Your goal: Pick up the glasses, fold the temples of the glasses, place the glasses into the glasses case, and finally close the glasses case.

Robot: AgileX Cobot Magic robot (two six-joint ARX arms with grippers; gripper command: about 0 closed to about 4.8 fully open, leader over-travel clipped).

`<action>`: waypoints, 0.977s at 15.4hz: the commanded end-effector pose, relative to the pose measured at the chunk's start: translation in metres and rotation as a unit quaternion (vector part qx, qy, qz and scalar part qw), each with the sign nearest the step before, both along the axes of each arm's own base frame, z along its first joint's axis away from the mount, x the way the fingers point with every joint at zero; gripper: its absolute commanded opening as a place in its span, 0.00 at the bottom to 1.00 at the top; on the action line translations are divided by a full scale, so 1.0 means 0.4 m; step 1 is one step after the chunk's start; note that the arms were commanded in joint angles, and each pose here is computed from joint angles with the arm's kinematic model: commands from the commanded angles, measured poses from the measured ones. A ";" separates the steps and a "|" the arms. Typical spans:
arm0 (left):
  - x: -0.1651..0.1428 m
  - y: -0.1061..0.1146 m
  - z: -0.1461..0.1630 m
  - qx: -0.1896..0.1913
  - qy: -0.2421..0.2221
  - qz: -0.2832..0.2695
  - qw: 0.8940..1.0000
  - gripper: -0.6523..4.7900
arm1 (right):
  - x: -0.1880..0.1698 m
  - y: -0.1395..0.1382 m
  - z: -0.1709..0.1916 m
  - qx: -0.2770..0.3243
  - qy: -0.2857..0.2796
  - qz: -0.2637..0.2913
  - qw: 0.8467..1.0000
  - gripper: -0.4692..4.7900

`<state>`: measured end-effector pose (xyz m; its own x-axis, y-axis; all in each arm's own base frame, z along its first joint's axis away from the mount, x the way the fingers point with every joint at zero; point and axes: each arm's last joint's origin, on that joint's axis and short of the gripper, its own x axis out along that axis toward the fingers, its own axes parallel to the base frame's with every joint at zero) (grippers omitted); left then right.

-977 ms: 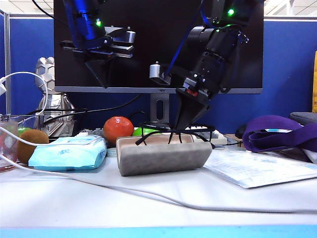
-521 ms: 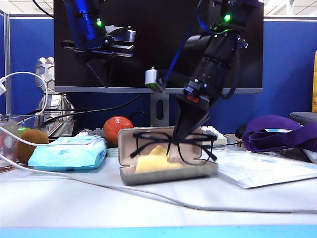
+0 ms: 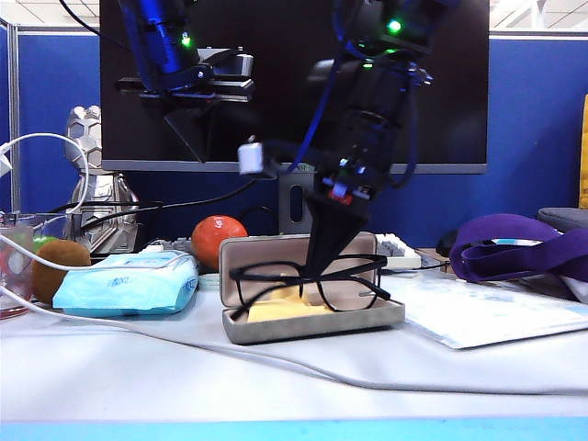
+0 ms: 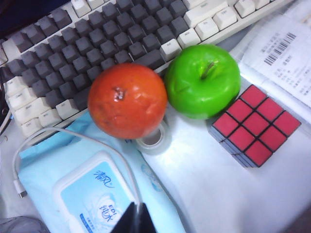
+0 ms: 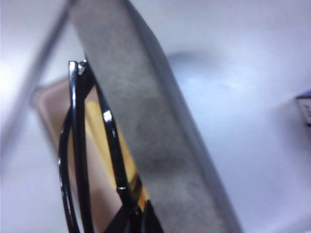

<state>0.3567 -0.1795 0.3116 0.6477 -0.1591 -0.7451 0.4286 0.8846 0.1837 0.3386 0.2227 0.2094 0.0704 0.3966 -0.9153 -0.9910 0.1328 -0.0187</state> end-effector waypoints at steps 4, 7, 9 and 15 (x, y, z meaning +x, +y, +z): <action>-0.002 -0.003 0.009 -0.024 0.000 -0.013 1.000 0.15 | -0.012 0.040 0.013 -0.033 -0.070 0.016 0.997 0.09; -0.002 -0.003 0.009 -0.024 0.000 -0.013 1.000 0.15 | -0.024 0.048 0.029 -0.037 -0.082 0.019 0.996 0.09; -0.002 -0.003 0.009 -0.024 0.000 -0.013 1.000 0.15 | -0.028 0.046 0.049 -0.031 -0.096 0.022 0.995 0.09; -0.003 -0.004 0.008 -0.034 0.006 -0.020 0.999 0.15 | -0.018 0.052 0.051 -0.014 -0.120 0.029 0.992 0.09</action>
